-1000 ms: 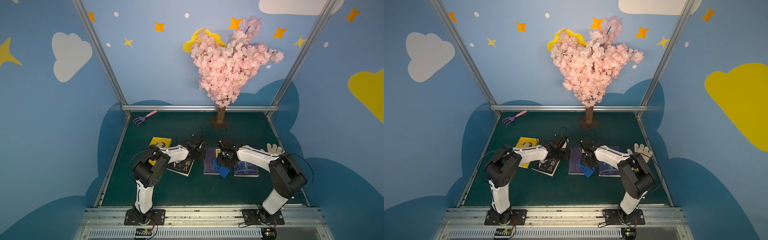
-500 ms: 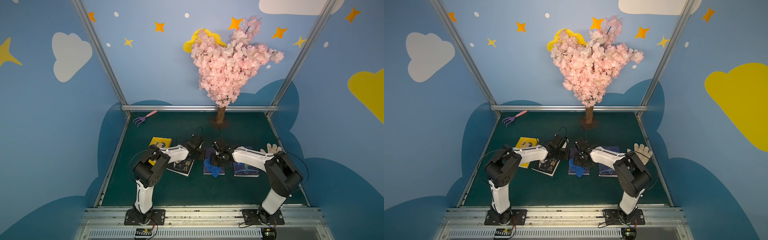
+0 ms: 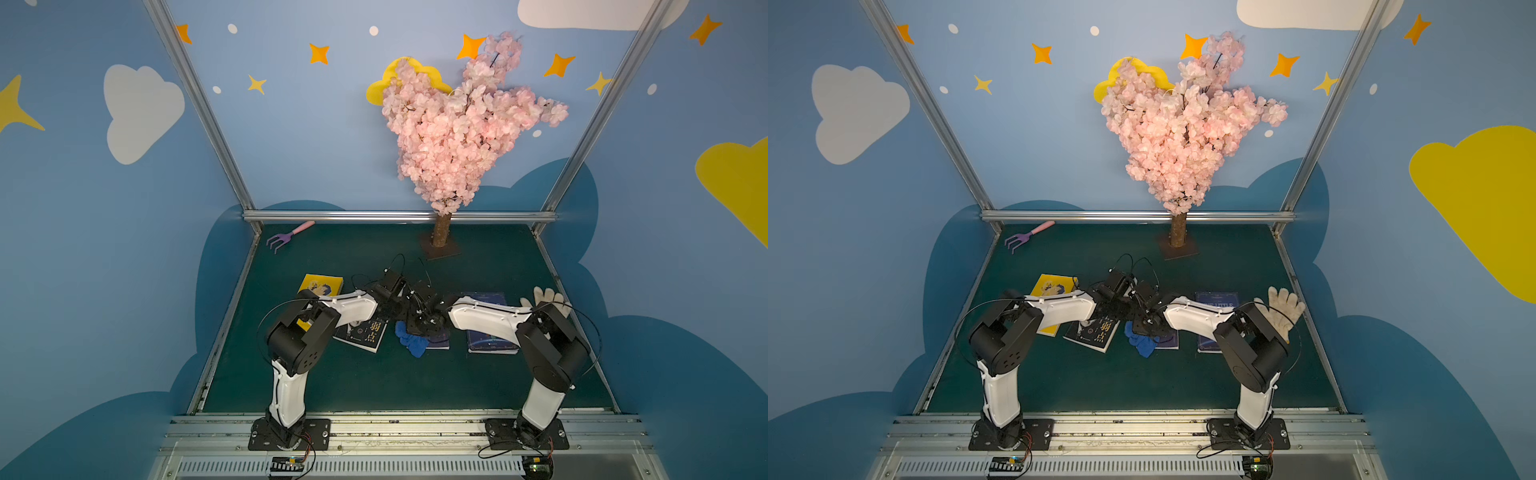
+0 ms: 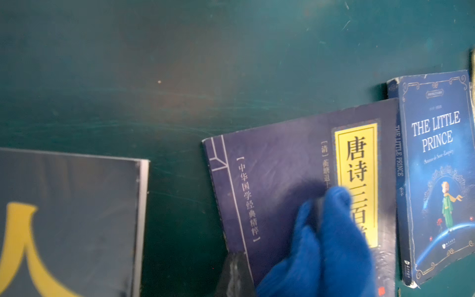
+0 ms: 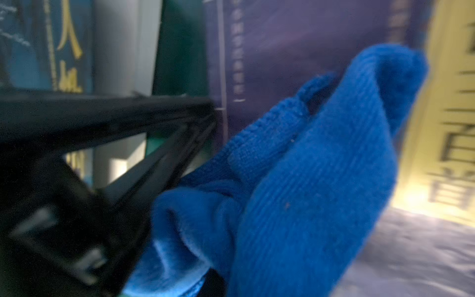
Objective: Wipe the cover of the book
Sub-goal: Wipe the dirt from the cover of the book.
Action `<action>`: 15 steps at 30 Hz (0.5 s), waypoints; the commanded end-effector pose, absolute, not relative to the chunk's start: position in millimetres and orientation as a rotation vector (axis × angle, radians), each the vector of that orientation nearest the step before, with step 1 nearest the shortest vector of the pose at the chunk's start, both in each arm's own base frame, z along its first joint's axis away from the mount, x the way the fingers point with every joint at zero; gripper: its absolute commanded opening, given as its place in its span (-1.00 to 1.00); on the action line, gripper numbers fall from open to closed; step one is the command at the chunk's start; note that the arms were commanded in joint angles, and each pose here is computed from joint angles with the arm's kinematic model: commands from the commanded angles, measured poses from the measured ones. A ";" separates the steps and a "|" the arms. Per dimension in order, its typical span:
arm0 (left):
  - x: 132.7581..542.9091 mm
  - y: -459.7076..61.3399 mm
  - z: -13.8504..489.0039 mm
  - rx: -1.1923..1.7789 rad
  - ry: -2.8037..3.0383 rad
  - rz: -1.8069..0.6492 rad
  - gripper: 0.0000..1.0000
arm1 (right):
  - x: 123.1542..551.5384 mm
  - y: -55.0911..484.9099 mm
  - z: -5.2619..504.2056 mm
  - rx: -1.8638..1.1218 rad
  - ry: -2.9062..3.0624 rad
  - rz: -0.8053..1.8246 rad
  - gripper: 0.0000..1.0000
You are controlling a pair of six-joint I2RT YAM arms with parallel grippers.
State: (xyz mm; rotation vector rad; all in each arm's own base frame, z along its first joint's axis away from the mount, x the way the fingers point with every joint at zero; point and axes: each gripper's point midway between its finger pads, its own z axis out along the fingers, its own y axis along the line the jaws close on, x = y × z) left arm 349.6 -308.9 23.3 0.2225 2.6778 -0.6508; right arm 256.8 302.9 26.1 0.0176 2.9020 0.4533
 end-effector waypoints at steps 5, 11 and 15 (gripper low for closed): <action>318.7 -287.6 -10.7 0.237 2.831 -0.544 -0.94 | 196.1 222.4 -36.4 0.186 3.192 0.207 -1.00; 317.5 -290.4 -14.9 0.238 2.844 -0.562 -0.94 | 191.9 179.8 -22.9 0.297 3.153 0.211 -1.00; 317.7 -289.9 -13.7 0.241 2.841 -0.558 -0.94 | 198.4 155.8 -17.8 0.342 3.130 0.183 -1.00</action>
